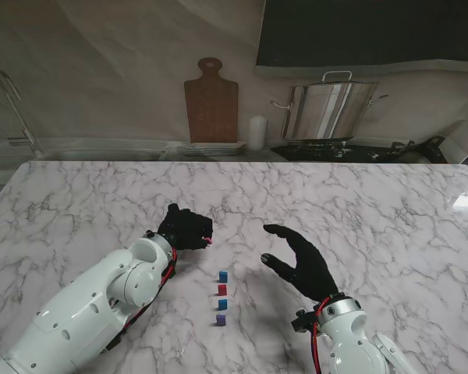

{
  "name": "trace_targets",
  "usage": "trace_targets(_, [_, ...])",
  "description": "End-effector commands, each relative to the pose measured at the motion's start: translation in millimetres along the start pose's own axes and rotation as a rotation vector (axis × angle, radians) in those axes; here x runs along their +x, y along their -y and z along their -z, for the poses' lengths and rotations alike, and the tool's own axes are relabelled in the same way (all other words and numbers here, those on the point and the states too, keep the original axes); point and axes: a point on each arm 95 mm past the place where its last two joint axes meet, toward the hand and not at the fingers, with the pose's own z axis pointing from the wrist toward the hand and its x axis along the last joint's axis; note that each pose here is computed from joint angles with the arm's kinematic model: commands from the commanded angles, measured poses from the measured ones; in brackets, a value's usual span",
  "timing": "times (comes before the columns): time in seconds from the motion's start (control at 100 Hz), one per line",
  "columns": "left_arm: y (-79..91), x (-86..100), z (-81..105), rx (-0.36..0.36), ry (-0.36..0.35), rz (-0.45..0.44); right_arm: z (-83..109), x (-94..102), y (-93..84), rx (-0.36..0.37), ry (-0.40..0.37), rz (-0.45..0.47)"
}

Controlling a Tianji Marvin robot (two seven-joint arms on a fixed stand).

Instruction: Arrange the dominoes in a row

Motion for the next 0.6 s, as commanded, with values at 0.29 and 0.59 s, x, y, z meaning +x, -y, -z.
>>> trace_targets(0.29, [0.2,5.9,0.9,-0.010,0.010,0.045,0.4,-1.7,2.4,0.006,0.004,0.000])
trace_targets(0.59, [-1.5,8.7,0.6,-0.019,0.010,0.074,0.2,-1.7,2.9,0.008,0.004,0.001])
